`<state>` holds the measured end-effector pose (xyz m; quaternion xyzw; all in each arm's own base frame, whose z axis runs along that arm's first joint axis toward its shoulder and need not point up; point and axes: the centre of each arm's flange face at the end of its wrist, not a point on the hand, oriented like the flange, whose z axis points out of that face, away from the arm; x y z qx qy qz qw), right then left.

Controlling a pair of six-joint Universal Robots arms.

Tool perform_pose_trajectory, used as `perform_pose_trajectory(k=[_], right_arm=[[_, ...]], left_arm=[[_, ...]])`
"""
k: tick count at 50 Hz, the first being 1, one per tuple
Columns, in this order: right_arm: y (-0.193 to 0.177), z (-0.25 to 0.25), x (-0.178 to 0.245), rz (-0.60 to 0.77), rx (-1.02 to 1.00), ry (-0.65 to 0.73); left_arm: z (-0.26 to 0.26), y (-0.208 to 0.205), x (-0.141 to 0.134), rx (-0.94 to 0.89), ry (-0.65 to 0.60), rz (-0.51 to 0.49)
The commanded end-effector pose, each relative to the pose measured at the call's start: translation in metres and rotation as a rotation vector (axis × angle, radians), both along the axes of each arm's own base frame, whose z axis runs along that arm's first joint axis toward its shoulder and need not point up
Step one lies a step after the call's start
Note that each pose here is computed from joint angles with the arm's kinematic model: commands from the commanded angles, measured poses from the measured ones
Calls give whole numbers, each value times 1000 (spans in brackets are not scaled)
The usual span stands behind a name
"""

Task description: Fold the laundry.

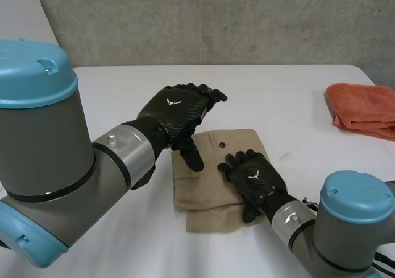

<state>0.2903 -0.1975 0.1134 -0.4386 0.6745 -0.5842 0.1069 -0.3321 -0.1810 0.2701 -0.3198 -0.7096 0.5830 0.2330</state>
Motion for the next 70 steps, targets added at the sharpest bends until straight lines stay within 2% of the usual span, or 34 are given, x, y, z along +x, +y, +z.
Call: perform_pose_trajectory(k=[1,39,49,59,70], right_arm=[[-7,-4,4,5,-10,11],[-27,2,18,17,-58,-5],[-35,10,15,40,-131,105],[-95,22,-20,-61,-252,183],[-150,22,-55,-65,-320,206]], left_arm=[[-3,-1,1,7,-6,3],[-2,-2,3,6,-5,9],[-1,-4,5,6,-3,20],[0,-9,8,4,-1,33],[-1,-10,8,5,-2,36]])
